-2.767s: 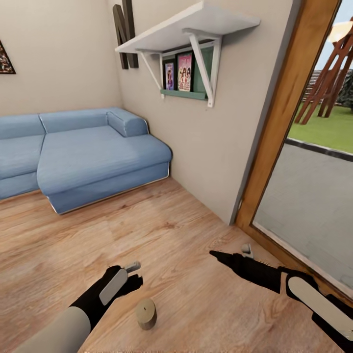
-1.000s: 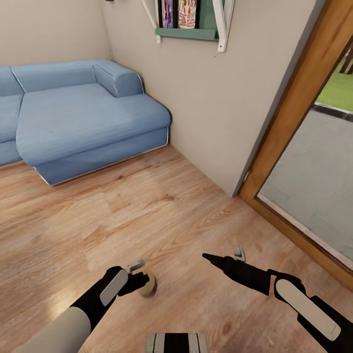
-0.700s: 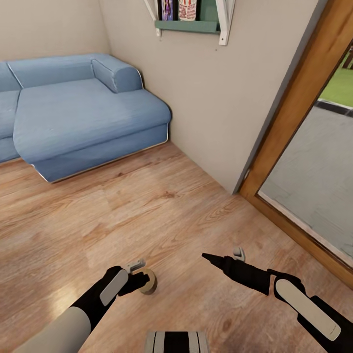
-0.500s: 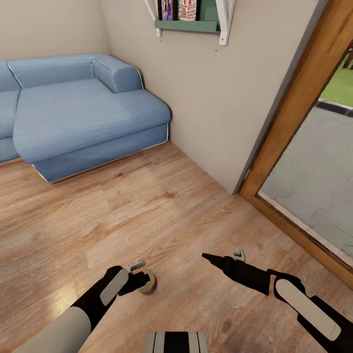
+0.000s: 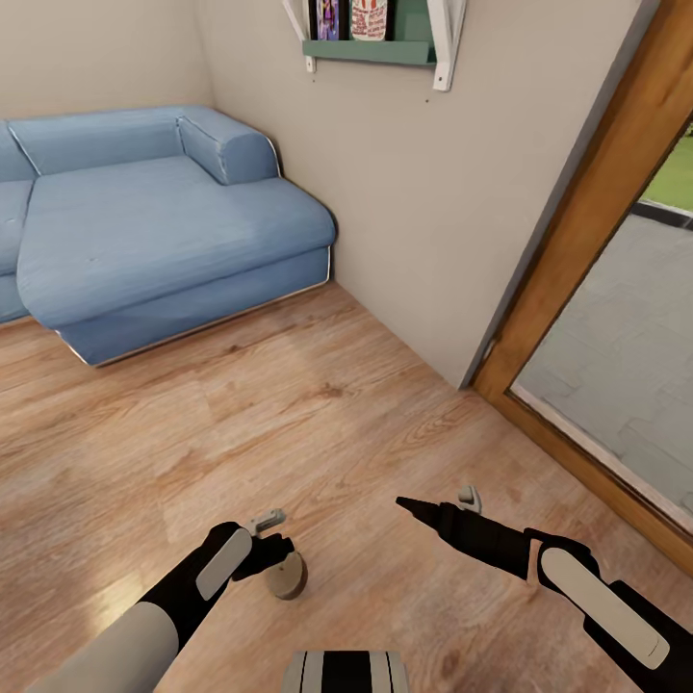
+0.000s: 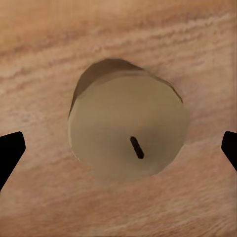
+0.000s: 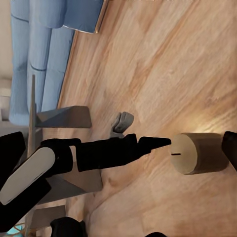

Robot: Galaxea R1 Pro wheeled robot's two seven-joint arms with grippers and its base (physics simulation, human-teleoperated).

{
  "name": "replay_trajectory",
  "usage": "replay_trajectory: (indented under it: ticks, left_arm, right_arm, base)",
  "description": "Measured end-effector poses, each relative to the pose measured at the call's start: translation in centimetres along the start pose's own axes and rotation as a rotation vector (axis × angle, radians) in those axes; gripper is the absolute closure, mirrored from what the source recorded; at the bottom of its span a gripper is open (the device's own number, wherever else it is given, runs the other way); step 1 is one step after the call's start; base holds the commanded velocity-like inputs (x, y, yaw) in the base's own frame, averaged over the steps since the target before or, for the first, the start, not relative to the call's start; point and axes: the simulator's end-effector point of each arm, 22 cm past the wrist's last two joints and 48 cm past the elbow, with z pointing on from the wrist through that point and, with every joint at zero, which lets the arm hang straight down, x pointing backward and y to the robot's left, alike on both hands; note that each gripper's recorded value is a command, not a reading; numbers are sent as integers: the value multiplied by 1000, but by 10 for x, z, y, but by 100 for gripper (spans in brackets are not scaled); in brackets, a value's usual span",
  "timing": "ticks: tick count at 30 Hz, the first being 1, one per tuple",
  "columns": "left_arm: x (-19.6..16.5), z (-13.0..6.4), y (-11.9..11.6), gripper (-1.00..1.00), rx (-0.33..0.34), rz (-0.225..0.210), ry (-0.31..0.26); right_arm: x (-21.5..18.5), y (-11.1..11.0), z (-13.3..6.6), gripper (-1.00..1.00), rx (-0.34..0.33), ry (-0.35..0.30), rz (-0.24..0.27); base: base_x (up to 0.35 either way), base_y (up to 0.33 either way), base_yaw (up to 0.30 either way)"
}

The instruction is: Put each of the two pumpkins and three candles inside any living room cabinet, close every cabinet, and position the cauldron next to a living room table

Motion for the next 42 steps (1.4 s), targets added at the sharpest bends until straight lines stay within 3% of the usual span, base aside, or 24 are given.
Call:
replay_trajectory:
  ticks: [12,20,30,35,42]
  left_arm:
    - [0,0,0,-100,0,0,0]
    - [10,13,5,-100,-9,-5,28]
    - [17,23,10,-100,-15,-8,48]
    - [17,23,9,-100,-14,-9,48]
    - [23,30,12,-100,-20,-11,63]
  right_arm:
    - [0,1,0,-100,-2,0,-1]
    - [6,-10,5,-100,4,14,20]
    - [13,46,10,-100,-157,50,-8]
    - [31,53,8,-100,-188,134,17]
    - [38,49,9,-100,-196,158,40]
  base:
    - [40,0,0]
    - [0,0,0]
    - [0,0,0]
    - [0,0,0]
    - [0,0,0]
